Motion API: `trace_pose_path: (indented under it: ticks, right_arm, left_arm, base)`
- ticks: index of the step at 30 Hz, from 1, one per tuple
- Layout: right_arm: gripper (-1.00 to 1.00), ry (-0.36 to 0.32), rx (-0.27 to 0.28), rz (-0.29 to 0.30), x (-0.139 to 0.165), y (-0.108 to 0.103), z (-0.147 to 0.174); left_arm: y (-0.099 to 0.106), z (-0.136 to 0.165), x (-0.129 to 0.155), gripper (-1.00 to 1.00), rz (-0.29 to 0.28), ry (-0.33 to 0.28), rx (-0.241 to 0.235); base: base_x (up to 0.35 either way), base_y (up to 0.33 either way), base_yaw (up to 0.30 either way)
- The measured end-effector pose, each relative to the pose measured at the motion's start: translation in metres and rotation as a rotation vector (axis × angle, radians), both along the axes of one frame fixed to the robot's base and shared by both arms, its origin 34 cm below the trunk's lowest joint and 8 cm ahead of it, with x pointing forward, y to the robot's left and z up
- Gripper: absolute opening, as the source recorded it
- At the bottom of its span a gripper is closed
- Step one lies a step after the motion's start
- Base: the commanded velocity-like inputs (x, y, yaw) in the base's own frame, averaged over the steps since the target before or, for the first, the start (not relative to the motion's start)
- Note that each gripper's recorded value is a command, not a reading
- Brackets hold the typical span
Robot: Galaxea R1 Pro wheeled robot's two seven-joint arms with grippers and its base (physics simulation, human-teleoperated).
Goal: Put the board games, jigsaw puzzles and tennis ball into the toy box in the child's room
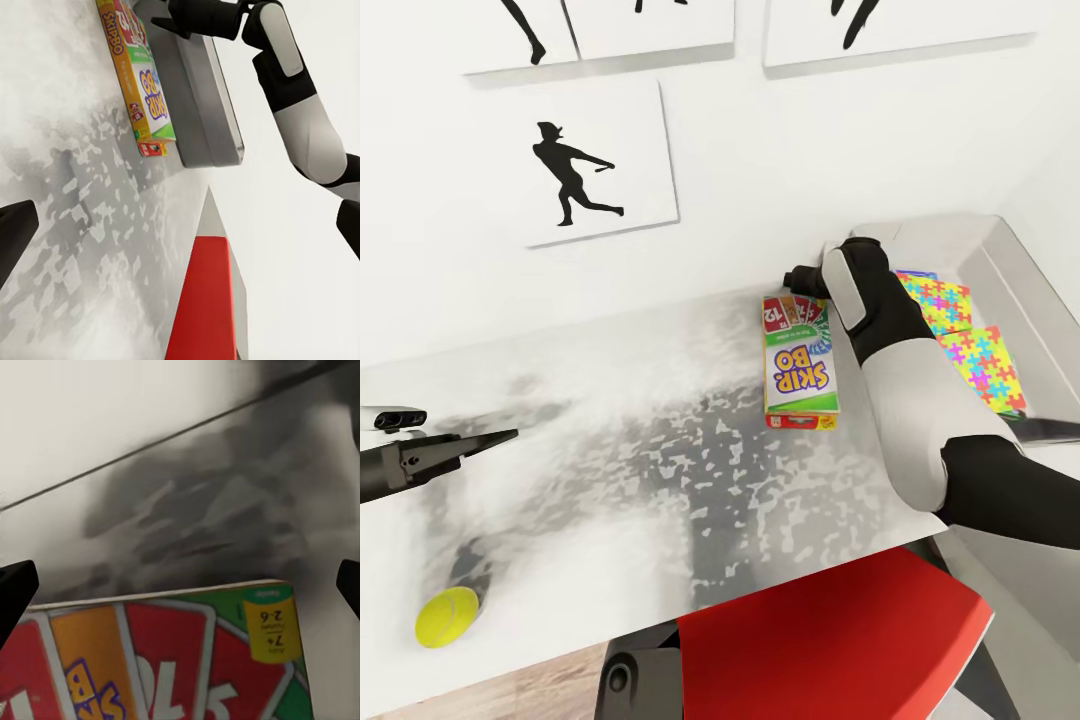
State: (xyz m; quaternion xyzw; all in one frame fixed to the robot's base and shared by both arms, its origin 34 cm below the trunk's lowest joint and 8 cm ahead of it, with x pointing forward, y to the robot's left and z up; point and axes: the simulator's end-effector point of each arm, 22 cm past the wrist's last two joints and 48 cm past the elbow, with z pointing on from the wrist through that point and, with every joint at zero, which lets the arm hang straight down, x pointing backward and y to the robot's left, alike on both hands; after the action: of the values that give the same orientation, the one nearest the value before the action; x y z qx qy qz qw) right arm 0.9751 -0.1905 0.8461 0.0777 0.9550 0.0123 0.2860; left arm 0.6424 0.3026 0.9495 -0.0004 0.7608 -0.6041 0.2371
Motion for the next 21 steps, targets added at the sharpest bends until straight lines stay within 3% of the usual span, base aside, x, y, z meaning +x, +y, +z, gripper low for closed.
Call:
trace_pose_path:
  ticks: [21]
  right_arm:
    - [1.00, 0.017, 0.006, -0.003, -0.004, 0.000, -0.013]
  left_arm:
    - [-0.001, -0.006, -0.001, 1.00, -0.002, 0.011, 0.000]
  base:
    - [0.000, 0.000, 0.000]
